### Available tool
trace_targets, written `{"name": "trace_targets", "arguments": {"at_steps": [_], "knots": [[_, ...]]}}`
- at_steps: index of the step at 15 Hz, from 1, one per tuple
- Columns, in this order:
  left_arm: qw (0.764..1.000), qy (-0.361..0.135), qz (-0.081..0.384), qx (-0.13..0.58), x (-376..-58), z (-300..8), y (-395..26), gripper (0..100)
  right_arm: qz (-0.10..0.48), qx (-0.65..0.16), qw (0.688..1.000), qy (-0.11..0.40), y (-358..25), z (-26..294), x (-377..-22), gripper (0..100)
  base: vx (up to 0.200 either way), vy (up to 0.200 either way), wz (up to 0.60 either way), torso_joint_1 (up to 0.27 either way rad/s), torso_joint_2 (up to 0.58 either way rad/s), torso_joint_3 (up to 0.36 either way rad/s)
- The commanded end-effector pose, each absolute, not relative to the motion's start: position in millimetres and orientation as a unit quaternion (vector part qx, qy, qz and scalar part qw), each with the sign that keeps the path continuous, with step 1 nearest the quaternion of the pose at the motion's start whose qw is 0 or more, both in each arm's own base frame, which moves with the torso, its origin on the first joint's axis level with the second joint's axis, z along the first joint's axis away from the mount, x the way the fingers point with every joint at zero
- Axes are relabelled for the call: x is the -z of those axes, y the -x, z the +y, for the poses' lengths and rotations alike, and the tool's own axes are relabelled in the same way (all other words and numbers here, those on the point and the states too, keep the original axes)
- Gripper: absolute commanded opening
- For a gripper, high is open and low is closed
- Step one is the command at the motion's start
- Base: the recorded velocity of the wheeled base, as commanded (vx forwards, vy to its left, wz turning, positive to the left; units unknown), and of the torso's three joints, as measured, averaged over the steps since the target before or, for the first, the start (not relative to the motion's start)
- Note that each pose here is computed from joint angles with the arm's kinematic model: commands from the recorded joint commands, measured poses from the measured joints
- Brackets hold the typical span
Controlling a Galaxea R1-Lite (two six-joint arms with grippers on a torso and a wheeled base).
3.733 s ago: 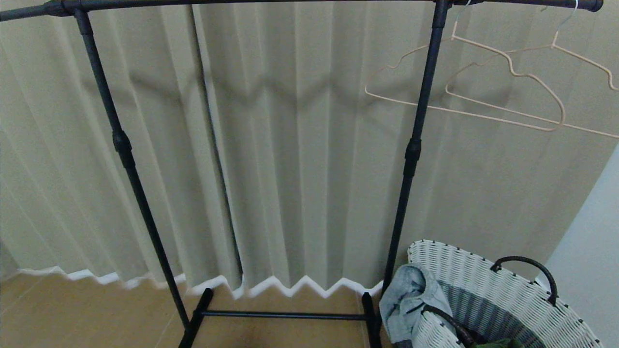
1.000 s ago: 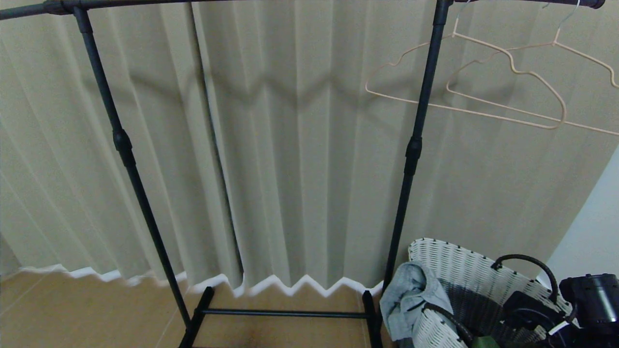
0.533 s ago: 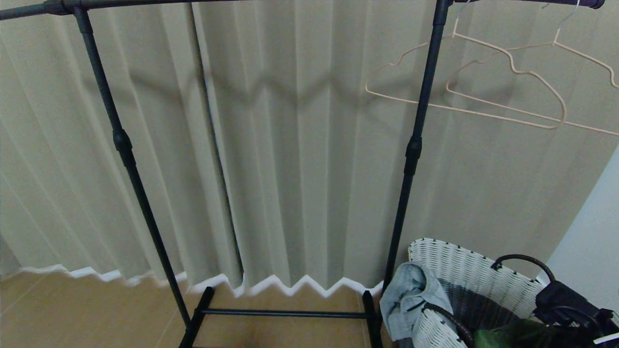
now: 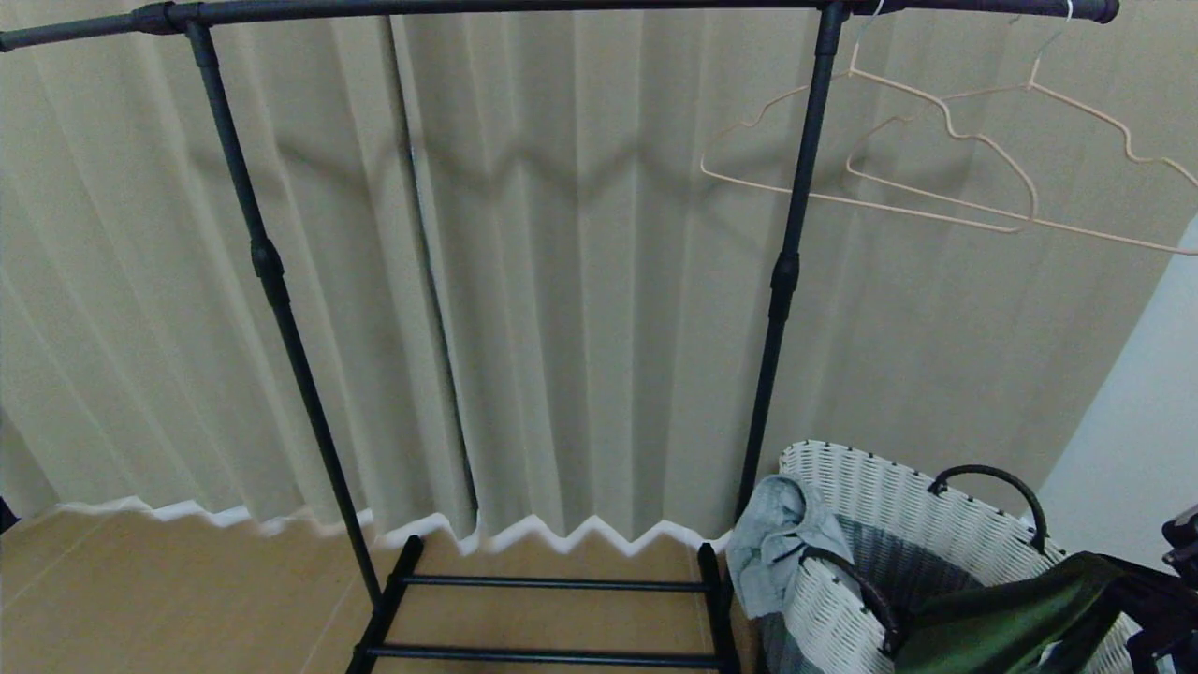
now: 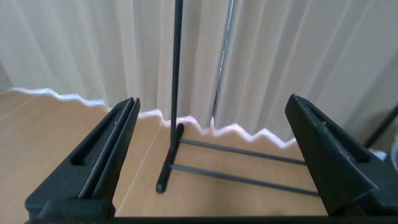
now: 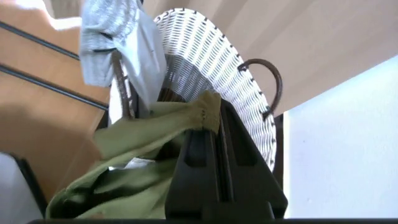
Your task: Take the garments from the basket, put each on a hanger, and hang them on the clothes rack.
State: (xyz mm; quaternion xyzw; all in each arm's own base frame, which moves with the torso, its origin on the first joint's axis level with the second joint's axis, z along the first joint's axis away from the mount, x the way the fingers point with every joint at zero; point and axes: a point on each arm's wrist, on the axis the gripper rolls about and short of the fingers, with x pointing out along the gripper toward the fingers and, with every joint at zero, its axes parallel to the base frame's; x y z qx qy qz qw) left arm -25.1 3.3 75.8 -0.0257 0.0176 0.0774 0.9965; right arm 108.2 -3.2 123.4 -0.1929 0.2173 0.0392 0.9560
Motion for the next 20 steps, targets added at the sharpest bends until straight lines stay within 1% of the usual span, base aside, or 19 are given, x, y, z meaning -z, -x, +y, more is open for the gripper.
{"name": "trace_targets", "arguments": {"at_steps": [1,4,7,10,11,12,13,14,15,17,19,20], "knots": [[0.996,0.027,0.018,-0.078,-76,3,25,100,0.198,-0.036,0.960,0.194,-108,-3,-130,0,-0.200,0.000,0.00,-0.007,0.00,-0.002],[0.996,0.026,0.018,-0.078,-76,3,25,100,0.186,-0.040,0.962,0.196,-111,-3,-137,0,-0.200,0.000,0.00,0.002,0.00,0.001],[0.997,0.025,0.018,-0.077,-76,3,25,100,0.177,-0.049,0.963,0.196,-115,-1,-143,0,0.000,0.000,0.00,0.000,0.00,0.000],[0.997,0.021,0.019,-0.076,-76,3,25,100,0.153,-0.101,0.962,0.203,-123,11,-154,0,0.000,0.000,0.00,0.000,0.00,0.000],[0.997,0.010,0.020,-0.075,-75,3,25,100,0.145,-0.120,0.960,0.205,-129,17,-159,0,0.000,0.000,0.00,0.000,0.00,0.000],[0.997,-0.004,0.009,-0.073,-77,3,25,100,0.137,-0.143,0.958,0.205,-137,25,-165,0,0.000,0.000,0.00,0.000,0.00,0.000],[0.997,-0.005,0.005,-0.071,-79,3,25,100,0.137,-0.148,0.958,0.203,-139,27,-166,0,0.000,0.000,0.00,0.000,0.00,0.000],[0.998,-0.008,-0.056,0.008,-102,-1,31,100,0.126,-0.179,0.959,0.179,-150,41,-176,0,0.000,0.000,0.00,0.000,0.00,0.000],[0.994,-0.012,-0.081,0.066,-122,-3,38,100,0.123,-0.196,0.959,0.161,-157,50,-181,0,0.000,0.000,0.00,0.000,0.00,0.000],[0.992,-0.016,-0.050,0.117,-164,-5,24,100,0.115,-0.218,0.961,0.123,-165,63,-191,0,0.000,0.000,0.00,0.000,0.00,0.000],[0.985,-0.011,0.002,0.175,-209,-8,-11,100,0.108,-0.235,0.962,0.090,-174,76,-201,0,0.000,0.000,0.00,0.000,0.00,0.000],[0.982,-0.009,0.017,0.188,-224,-8,-27,100,0.105,-0.242,0.961,0.080,-177,81,-205,0,0.000,0.000,0.00,0.000,0.00,0.000]]}}
